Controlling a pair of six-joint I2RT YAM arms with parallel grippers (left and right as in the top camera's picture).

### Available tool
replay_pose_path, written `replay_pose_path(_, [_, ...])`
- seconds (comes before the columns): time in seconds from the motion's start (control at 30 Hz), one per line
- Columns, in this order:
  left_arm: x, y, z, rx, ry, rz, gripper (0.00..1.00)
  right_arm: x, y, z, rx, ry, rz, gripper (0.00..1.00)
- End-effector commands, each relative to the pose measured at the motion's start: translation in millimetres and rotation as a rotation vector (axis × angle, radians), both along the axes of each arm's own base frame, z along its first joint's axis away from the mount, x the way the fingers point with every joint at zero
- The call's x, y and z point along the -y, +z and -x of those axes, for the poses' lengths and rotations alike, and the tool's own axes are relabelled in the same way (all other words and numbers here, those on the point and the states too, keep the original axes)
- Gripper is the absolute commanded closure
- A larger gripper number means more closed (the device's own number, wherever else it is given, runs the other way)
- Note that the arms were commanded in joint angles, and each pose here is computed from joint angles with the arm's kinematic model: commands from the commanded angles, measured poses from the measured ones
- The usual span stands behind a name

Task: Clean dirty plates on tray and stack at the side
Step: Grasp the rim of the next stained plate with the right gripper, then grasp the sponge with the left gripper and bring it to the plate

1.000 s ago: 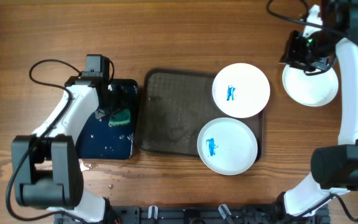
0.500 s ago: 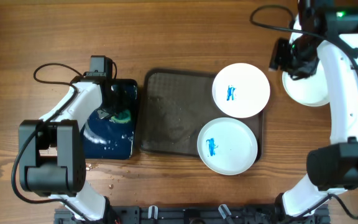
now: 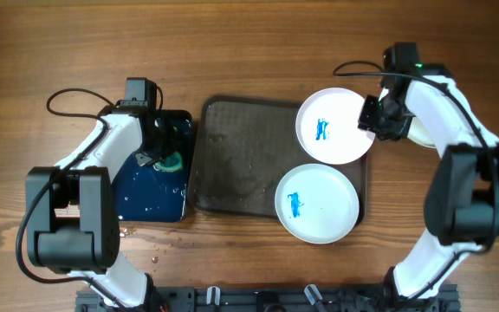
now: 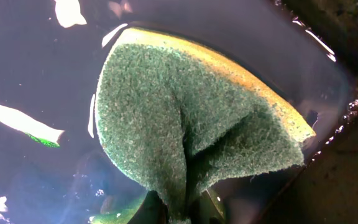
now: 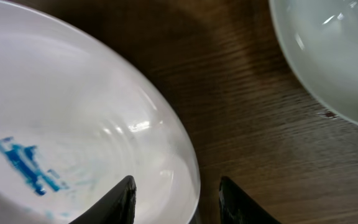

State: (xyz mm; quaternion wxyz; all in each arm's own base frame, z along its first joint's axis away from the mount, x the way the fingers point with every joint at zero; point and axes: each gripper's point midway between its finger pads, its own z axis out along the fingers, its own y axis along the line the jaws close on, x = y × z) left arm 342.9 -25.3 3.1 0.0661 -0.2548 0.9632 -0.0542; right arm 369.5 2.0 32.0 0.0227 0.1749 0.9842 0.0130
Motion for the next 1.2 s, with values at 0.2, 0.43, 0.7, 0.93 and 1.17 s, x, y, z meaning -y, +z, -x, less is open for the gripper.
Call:
replay_pose_path(0.2, [-3,-7,7,-0.041,0.007,-0.021,0.96,2,-26,3,-0.053,-0.016,0.009,0.96])
replay_pose_path(0.43, [-3,-7,9,-0.049,0.007,-0.022,0.96,-49,-12,7,-0.035,0.132,-0.022,0.96])
replay_pose_path(0.7, [-3,-8,10,-0.052,0.007,-0.023,0.96,-161,-6,25,-0.007,0.340,-0.171,0.95])
replay_pose_path(0.93, [-19,0,9,-0.035,0.019,-0.110,0.96,-193,-23,27,0.002,0.332,-0.181,0.95])
replay_pose_path(1.17, [-62,110,11,0.188,0.093,-0.349,0.96,-194,-23,25,0.013,0.355,-0.182,0.95])
